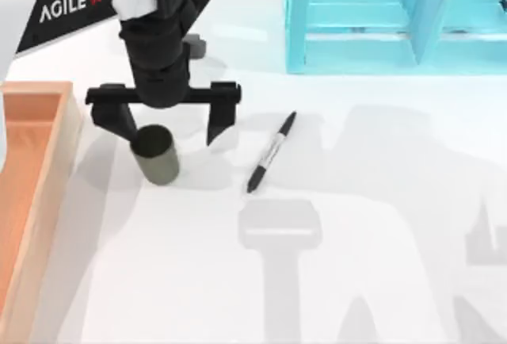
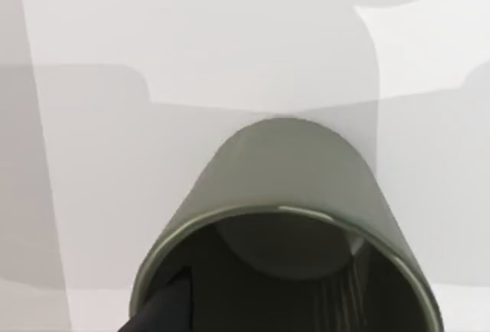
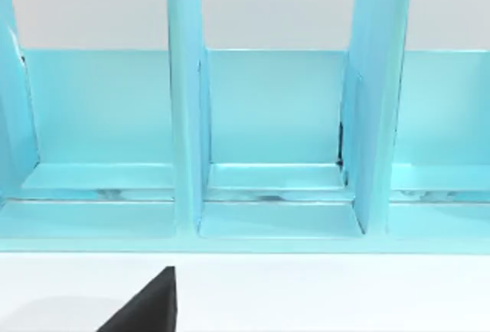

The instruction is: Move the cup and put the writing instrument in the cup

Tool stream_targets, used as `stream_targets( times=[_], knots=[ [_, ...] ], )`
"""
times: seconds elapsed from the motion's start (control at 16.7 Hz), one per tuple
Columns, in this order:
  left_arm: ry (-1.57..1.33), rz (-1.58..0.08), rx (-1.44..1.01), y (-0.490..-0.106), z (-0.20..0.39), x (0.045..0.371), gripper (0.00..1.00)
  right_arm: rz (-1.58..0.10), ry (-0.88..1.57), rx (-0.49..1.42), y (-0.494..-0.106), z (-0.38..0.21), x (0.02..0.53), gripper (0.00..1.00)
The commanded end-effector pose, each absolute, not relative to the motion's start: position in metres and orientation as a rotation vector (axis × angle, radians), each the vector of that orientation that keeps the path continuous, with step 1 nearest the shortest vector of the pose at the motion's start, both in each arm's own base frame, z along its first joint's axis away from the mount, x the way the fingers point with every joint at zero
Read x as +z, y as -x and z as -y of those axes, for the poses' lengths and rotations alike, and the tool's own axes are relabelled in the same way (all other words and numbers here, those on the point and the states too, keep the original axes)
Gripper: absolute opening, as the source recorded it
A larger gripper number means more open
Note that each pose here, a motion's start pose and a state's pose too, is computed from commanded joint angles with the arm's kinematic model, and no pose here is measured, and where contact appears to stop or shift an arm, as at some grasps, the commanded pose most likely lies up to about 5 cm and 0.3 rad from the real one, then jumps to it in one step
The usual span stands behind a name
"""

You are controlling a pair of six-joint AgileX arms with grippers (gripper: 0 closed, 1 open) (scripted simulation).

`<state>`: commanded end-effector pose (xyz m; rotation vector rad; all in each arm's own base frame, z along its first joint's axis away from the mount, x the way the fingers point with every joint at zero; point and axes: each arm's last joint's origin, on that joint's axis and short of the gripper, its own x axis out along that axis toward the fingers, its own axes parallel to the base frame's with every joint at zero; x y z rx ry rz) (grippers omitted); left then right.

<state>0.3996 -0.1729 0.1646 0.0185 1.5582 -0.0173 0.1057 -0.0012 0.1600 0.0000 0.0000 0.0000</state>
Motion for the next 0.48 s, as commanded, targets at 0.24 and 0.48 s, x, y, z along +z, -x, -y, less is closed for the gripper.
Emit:
stream_targets(
  times=[0.24,0.48],
  knots=[
    [-0.025,-1.578,-0.011,-0.404,0.175,0.172,1.0,0.0,0.0,0.0,-0.106,0.001,0.16,1.0],
    [-0.03,-1.593,-0.005,-0.415,0.181,0.208,1.0,0.0,0.0,0.0,-0.106,0.001,0.16,1.0]
  ],
)
